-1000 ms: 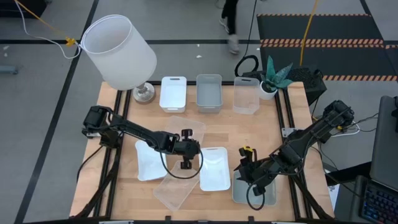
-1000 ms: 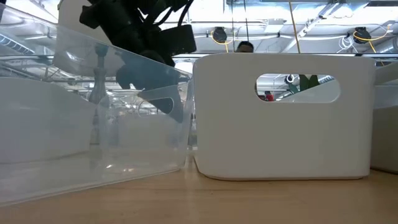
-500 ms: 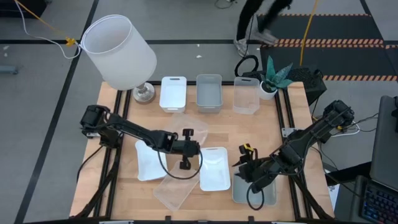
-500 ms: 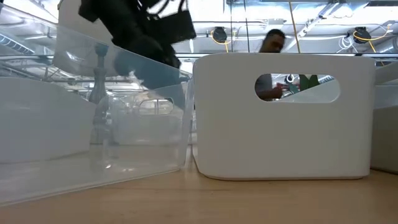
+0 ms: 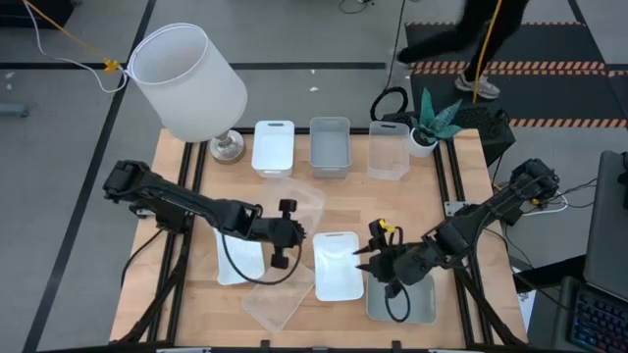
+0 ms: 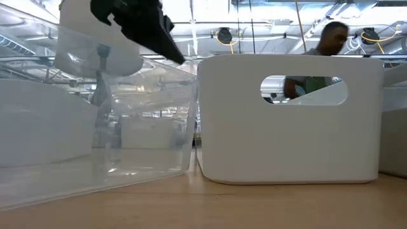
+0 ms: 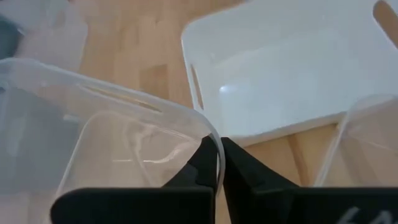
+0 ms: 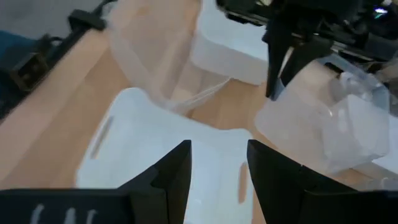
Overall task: Stack baskets by color
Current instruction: Stack the middle transparent bin on the top right transparent bin
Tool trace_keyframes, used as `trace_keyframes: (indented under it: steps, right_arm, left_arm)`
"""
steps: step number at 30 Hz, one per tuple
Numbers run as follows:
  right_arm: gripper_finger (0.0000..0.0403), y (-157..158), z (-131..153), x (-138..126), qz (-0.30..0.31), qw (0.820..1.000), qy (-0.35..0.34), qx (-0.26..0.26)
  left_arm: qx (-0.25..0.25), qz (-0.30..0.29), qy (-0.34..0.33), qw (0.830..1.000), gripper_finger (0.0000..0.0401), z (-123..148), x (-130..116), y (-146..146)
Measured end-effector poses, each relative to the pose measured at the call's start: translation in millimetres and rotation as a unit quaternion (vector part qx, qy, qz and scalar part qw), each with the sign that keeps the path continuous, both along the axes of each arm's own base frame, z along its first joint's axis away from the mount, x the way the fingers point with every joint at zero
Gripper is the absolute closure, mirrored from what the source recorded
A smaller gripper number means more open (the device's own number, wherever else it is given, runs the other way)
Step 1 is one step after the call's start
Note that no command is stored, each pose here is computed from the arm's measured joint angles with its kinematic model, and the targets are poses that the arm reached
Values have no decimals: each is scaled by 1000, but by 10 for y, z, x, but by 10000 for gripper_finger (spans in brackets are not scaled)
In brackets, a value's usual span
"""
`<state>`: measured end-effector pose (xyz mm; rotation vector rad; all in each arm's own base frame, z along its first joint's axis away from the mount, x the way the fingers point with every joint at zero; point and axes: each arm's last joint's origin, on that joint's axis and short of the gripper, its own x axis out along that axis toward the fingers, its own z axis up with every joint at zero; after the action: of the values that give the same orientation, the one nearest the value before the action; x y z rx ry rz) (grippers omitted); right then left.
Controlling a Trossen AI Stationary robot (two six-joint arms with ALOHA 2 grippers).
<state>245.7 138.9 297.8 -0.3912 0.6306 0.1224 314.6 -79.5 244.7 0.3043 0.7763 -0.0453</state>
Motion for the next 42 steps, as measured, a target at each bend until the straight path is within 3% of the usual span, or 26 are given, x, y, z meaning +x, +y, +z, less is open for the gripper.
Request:
trace_keyframes:
  steps: [9, 18, 25, 30, 37, 42]
  right_arm:
    - [207, -99, -115, 191, -26, 1000, 6, -10]
    - [165, -34, -6, 207, 4, 999, -45, -15]
    - [163, -11, 24, 251, 19, 997, -68, -26]
    - [163, -23, 102, 228, 22, 998, -44, -41]
    - [165, -80, 63, 199, 42, 995, -2, -89]
    - [184, -203, 41, 249, 49, 995, 15, -84]
  left_arm:
    - [23, -8, -9, 1000, 397, 278, 47, -84]
    - [64, -46, -4, 997, 397, 342, 161, -316]
    - [106, -80, 29, 991, 397, 371, 457, -392]
    - [127, -91, 62, 986, 396, 393, 662, -384]
    - [139, -86, 109, 980, 393, 347, 791, -297]
    - [136, -86, 118, 980, 397, 336, 808, -216]
